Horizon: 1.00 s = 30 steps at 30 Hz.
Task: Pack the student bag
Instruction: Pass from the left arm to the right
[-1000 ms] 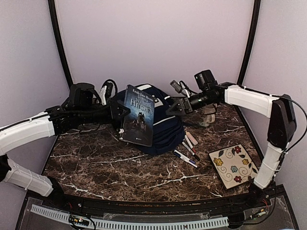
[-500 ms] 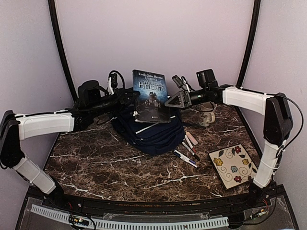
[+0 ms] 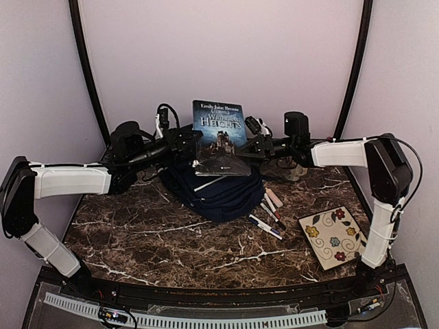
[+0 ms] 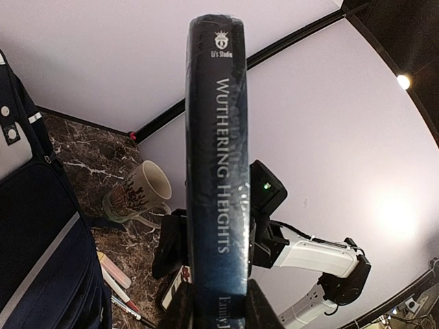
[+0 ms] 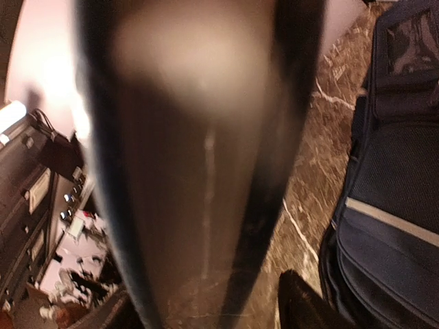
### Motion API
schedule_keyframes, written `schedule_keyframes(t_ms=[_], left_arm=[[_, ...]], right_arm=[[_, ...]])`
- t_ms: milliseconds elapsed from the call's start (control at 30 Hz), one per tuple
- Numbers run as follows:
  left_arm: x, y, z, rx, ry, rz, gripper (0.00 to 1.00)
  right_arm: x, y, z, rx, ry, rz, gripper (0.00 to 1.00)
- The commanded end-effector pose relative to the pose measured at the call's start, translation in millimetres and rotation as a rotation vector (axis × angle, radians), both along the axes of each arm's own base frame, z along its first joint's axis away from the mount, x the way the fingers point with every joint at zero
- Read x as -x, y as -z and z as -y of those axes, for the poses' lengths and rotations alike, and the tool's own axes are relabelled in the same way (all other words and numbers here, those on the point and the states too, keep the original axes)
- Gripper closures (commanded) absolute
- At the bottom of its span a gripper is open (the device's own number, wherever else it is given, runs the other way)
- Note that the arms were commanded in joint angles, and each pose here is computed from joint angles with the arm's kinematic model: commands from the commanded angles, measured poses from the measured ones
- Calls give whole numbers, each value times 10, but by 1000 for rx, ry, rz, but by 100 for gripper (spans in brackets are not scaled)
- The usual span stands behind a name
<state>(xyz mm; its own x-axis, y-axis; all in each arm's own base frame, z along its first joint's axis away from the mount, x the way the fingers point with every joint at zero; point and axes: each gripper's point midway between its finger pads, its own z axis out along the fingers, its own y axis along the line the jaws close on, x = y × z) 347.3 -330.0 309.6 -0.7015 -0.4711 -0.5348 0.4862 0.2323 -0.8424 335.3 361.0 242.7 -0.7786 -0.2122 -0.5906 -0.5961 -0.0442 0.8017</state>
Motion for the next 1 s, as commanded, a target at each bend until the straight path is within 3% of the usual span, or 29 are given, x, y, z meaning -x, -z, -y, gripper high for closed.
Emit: schedule_keyframes(t_ms=[0,233,433,467,500,567,667,733,800,967], left_arm=[[176,-700,-92,155,15,209,100],[138,-562,-89,130,1,184,100],[107,-436,-91,85,-16,169,100],[107,-410,-76,70,-10,170,94],[106,-356,-55,40,-3,180,76],[84,-247,-14,-7,8,171,56],[67,-103,82,-49,51,164,44],[54,-47,142,-45,80,150,43],[41,-36,174,-24,93,144,50],[60,-5,242,-13,139,134,60]], right_arm=[[180,-360,59,-140,-70,-11,42],[119,-325,47,-133,-46,-50,67],[51,-260,24,-102,-11,-52,82],[40,-253,20,-95,-5,-54,85],[26,-242,19,-86,3,-53,88],[16,-231,17,-66,11,-48,90],[36,-213,20,-44,7,-24,91],[44,-164,32,-19,15,-27,92],[54,-135,45,-4,22,-13,93],[112,-77,53,84,21,-174,93]])
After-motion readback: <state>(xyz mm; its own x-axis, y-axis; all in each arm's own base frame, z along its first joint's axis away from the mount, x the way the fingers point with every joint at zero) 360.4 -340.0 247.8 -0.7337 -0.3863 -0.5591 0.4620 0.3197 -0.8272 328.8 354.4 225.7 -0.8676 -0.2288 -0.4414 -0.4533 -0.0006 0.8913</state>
